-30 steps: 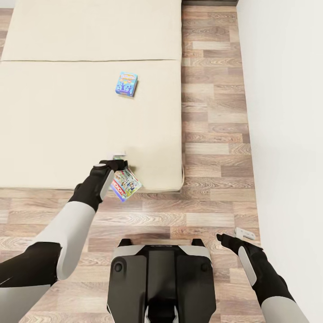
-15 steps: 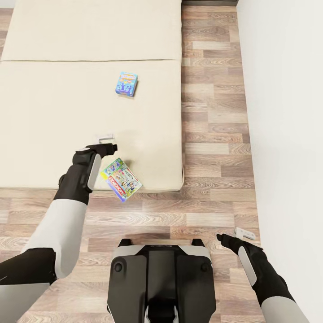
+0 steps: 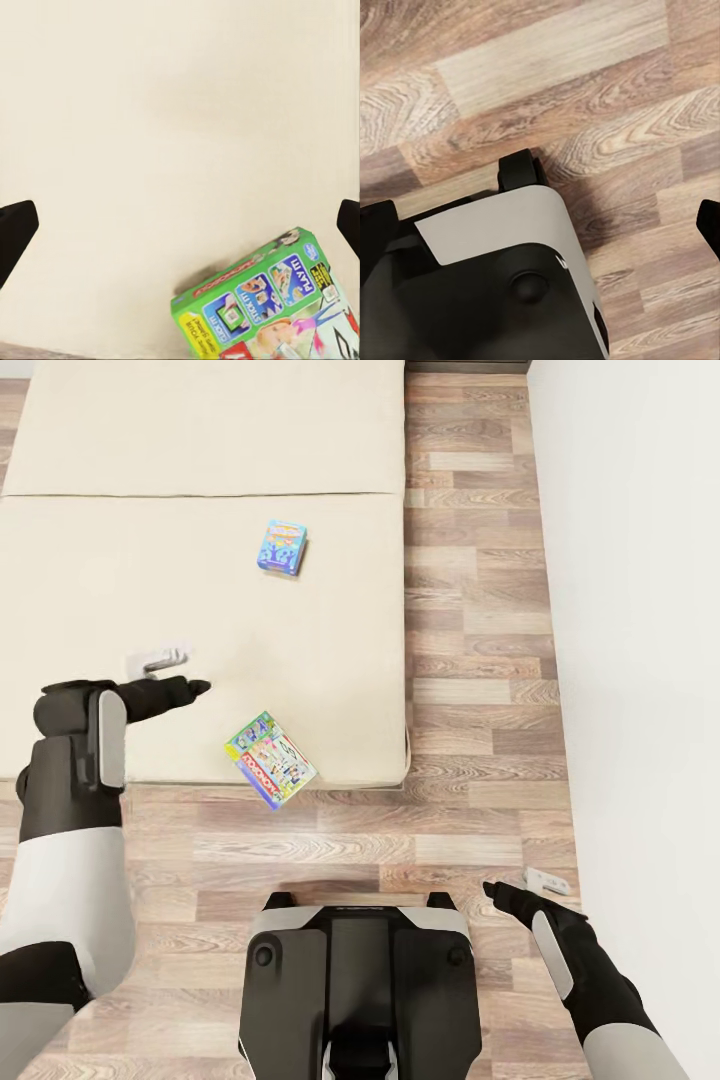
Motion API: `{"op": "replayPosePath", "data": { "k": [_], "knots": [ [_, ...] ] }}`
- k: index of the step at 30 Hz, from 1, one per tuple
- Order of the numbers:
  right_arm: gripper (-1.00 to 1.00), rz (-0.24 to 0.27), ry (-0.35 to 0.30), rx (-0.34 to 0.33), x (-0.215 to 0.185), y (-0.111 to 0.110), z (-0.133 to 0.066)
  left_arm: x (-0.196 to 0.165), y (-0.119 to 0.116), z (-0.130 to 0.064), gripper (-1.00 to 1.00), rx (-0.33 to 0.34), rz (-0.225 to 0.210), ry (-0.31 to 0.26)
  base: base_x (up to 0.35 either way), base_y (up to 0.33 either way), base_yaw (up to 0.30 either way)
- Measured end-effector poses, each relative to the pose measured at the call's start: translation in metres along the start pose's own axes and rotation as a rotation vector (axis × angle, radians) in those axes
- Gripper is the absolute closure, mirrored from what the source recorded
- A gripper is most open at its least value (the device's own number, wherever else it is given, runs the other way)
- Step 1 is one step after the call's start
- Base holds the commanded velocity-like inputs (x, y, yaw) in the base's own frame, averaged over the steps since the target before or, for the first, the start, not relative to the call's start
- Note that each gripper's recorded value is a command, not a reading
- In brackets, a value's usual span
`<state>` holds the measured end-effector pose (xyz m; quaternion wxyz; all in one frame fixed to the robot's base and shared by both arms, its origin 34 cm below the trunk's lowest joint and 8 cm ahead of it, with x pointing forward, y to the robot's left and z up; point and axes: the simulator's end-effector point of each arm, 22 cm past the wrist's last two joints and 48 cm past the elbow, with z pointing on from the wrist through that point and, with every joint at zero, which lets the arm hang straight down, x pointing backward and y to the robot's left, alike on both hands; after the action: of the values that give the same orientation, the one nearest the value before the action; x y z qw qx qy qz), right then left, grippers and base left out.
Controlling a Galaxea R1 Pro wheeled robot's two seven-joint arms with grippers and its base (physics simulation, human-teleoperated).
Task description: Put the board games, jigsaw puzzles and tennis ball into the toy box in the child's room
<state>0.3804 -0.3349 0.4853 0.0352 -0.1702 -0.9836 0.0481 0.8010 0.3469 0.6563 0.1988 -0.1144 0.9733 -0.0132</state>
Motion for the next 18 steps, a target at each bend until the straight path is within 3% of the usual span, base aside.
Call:
{"op": "replayPosePath", "data": {
  "k": [9, 11, 15, 18],
  "knots": [
    [-1.00, 0.008, 0.002, -0.007, 0.001, 0.001, 0.000, 0.061, 0.049, -0.018, -1.00, 0.150, 0.019, 0.103, 0.000, 0.000, 0.000],
    [-1.00, 0.010, 0.002, -0.009, 0.001, 0.001, 0.000, 0.084, 0.060, -0.029, -1.00, 0.216, 0.015, 0.142, 0.000, 0.000, 0.000],
    [-1.00, 0.012, 0.001, -0.011, 0.000, 0.002, 0.000, 0.111, 0.073, -0.053, -1.00, 0.335, -0.030, 0.185, 0.000, 0.000, 0.000],
    [-1.00, 0.012, -0.002, -0.014, -0.001, 0.003, -0.001, 0.136, 0.079, -0.084, -1.00, 0.469, -0.099, 0.216, 0.000, 0.000, 0.000]
  ]
}}
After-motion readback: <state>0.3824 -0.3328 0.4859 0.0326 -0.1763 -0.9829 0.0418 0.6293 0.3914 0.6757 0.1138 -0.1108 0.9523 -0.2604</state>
